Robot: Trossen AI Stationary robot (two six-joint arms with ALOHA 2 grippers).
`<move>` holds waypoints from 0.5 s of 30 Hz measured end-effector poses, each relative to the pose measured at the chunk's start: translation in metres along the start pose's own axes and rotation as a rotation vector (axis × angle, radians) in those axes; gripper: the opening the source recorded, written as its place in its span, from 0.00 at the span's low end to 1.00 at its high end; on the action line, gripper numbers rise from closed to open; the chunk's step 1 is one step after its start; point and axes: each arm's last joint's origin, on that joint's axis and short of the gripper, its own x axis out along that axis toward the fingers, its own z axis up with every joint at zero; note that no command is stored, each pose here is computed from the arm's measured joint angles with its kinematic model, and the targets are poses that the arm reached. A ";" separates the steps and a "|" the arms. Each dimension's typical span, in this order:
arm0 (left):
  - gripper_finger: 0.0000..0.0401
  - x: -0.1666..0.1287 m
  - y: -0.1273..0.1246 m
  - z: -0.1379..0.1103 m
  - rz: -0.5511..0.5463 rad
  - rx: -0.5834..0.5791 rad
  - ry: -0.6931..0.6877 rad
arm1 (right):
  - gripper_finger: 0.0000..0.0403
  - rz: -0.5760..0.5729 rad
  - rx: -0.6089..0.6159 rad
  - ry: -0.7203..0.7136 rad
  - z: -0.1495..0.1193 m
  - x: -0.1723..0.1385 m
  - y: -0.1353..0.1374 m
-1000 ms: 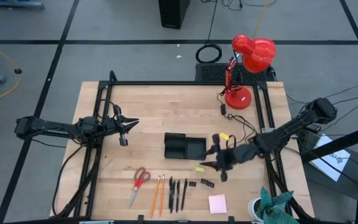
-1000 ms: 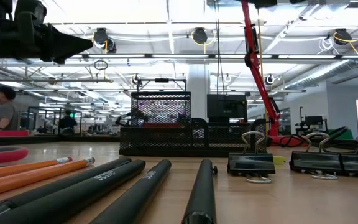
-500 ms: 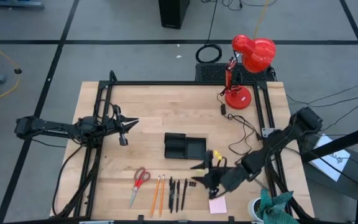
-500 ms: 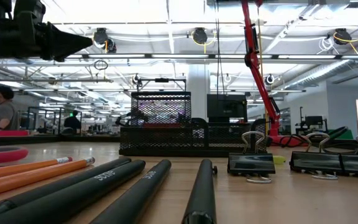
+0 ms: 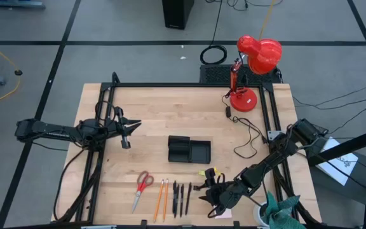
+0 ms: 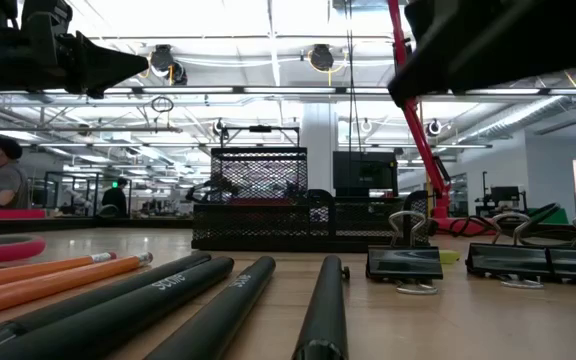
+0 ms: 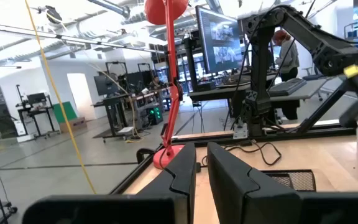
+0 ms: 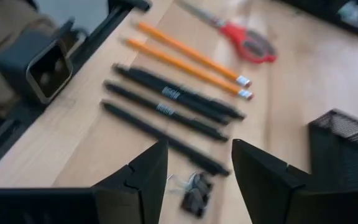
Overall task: Pick and place office supplies into organizer
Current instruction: Put the black binder clip into the black desk organizer
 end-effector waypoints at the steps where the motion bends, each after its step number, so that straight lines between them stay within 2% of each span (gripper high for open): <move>1: 0.12 0.000 0.000 0.000 0.000 0.000 0.000 | 0.42 0.003 -0.003 0.006 -0.002 0.002 0.001; 15: 0.12 0.000 0.000 0.000 0.000 -0.003 0.000 | 0.42 -0.025 0.024 0.009 -0.007 0.016 -0.007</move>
